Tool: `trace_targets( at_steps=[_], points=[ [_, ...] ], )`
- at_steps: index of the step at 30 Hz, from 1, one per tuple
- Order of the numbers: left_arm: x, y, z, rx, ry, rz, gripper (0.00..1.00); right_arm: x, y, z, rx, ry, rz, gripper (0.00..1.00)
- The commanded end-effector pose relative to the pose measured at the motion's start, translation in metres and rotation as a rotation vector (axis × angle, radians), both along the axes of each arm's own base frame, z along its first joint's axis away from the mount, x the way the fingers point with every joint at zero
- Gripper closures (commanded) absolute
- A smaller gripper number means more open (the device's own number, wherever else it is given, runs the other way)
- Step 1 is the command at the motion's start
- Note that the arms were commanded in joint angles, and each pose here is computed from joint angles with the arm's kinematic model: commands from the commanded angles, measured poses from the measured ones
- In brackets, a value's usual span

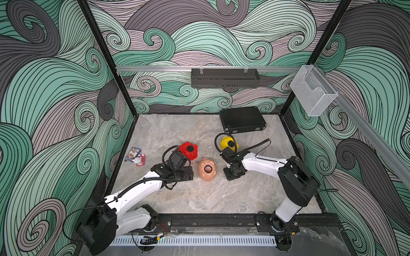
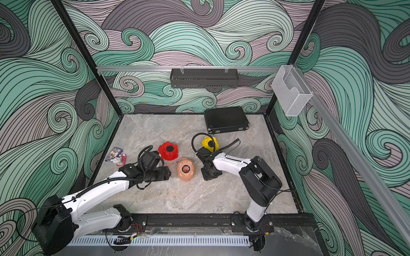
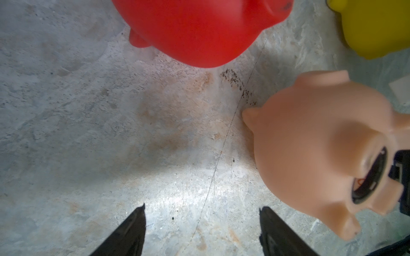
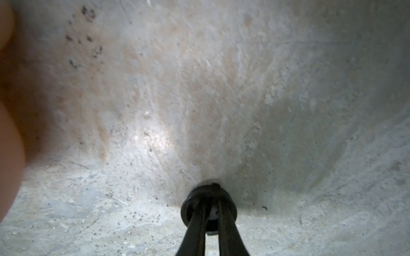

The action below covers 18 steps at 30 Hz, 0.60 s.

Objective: Close piggy banks
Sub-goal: Pick up the knob at the center of the board.

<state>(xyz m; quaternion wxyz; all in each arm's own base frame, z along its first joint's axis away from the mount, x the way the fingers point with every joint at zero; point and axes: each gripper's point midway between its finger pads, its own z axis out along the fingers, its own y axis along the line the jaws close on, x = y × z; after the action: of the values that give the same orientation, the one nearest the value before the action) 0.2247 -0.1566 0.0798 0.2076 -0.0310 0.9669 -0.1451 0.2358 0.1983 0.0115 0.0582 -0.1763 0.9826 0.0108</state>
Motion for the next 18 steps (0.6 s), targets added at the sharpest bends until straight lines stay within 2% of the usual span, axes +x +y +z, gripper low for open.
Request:
trace_targets(
  at_steps=[1,6,12,18],
  points=[
    [-0.002,0.005,-0.001,0.007,-0.007,0.008,0.20,-0.006,-0.016,-0.013,-0.095,0.028,0.015,0.90],
    [-0.001,0.006,-0.004,0.012,-0.004,0.005,0.20,-0.004,-0.016,-0.011,-0.095,0.020,0.028,1.00],
    [0.000,0.003,-0.005,-0.012,-0.004,0.001,0.20,0.001,-0.014,0.002,-0.075,-0.024,0.036,1.00],
    [-0.001,0.001,0.000,-0.031,-0.012,-0.016,0.20,0.010,-0.005,0.039,-0.006,-0.117,0.098,1.00]
  ],
)
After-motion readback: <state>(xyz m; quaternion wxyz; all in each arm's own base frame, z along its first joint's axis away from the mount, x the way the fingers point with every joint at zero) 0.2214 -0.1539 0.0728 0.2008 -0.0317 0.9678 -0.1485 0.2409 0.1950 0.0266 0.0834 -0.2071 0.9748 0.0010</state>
